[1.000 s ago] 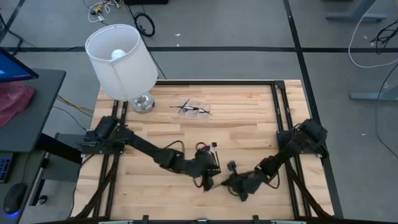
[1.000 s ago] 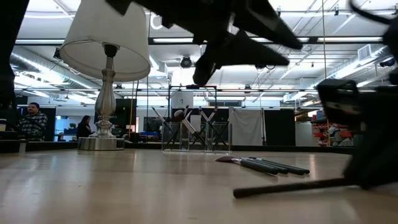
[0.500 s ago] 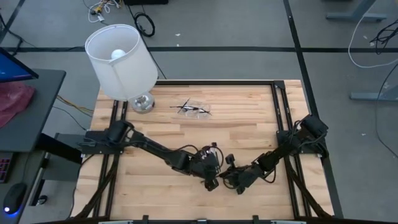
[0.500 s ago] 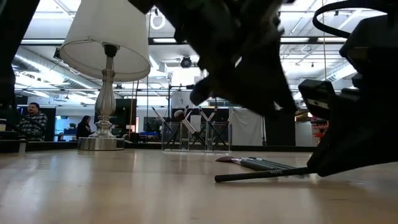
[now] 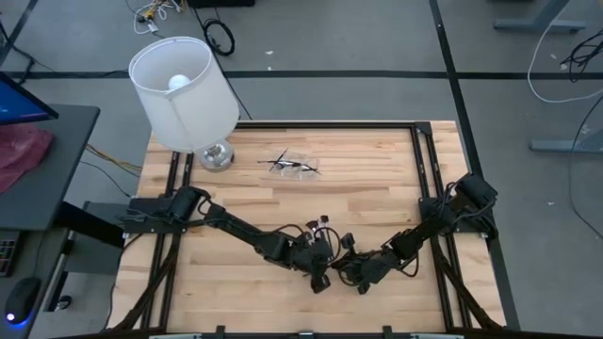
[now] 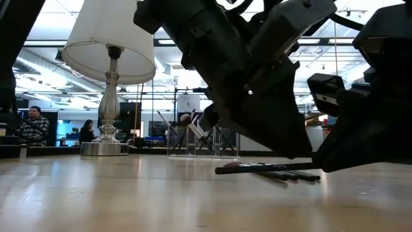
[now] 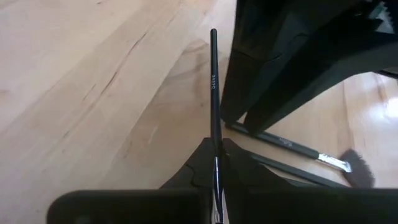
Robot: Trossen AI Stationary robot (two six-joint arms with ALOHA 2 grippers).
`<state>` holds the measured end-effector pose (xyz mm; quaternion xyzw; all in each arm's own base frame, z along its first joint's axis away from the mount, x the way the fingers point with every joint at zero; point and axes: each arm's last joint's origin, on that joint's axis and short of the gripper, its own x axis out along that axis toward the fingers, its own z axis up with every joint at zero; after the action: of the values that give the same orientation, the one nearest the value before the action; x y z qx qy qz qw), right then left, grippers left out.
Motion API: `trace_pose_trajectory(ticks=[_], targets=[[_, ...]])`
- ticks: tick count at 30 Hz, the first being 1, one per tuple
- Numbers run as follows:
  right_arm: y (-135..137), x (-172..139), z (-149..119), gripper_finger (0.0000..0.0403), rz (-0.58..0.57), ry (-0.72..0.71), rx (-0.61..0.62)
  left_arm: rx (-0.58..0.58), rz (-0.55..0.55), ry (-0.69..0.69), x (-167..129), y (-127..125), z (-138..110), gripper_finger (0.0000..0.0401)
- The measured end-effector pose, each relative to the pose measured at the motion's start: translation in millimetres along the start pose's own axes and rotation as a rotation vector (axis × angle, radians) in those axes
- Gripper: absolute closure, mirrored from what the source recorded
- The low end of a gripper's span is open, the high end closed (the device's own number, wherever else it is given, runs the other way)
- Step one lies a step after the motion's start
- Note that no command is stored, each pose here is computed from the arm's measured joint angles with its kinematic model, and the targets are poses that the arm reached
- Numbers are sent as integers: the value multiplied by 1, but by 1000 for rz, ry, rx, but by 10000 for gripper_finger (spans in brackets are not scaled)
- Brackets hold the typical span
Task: Put items in baskets/containers
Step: Put the black eyeliner brush into the transparent organizer
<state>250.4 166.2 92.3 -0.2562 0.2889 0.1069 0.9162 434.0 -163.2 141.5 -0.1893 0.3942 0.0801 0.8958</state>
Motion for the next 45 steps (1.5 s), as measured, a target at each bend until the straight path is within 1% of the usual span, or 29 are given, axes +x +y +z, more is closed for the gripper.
trace_pose_trajectory(ticks=[5, 7, 10, 16, 20, 22, 25, 30, 35, 41, 43, 45], targets=[[0, 0, 0, 388, -4, -3, -6, 5, -31, 17, 0, 0, 1, 317], [0, 0, 1, 388, -4, -4, -6, 20, -36, 22, 0, 0, 1, 310], [0, 0, 1, 388, -4, -4, -5, 43, -34, 19, 0, 0, 1, 290], [-1, 0, 3, 388, -8, -24, -11, 41, -26, 21, 6, 5, 1, 243], [-1, 0, 5, 388, -14, -42, -9, 42, -27, 41, 13, 7, -3, 233], [-1, 0, 5, 388, -14, -40, -16, 53, -25, 36, 13, 7, -2, 238], [-1, 0, 4, 388, -14, -30, -34, 72, -2, 6, 13, 7, -1, 257], [-1, 0, 4, 388, -14, -32, -34, 73, -31, 4, 13, 6, 0, 295], [-1, 0, 4, 386, -14, -28, -39, 72, -32, 4, 13, 6, 0, 332], [-1, 0, 4, 363, -14, -28, -45, 61, -32, 3, 13, 6, 0, 377], [-1, 0, 4, 353, -14, -28, -62, 60, -32, 2, 13, 6, 0, 382], [0, -1, 4, 342, -41, -24, -72, 62, -31, -1, 13, 5, -1, 382]])
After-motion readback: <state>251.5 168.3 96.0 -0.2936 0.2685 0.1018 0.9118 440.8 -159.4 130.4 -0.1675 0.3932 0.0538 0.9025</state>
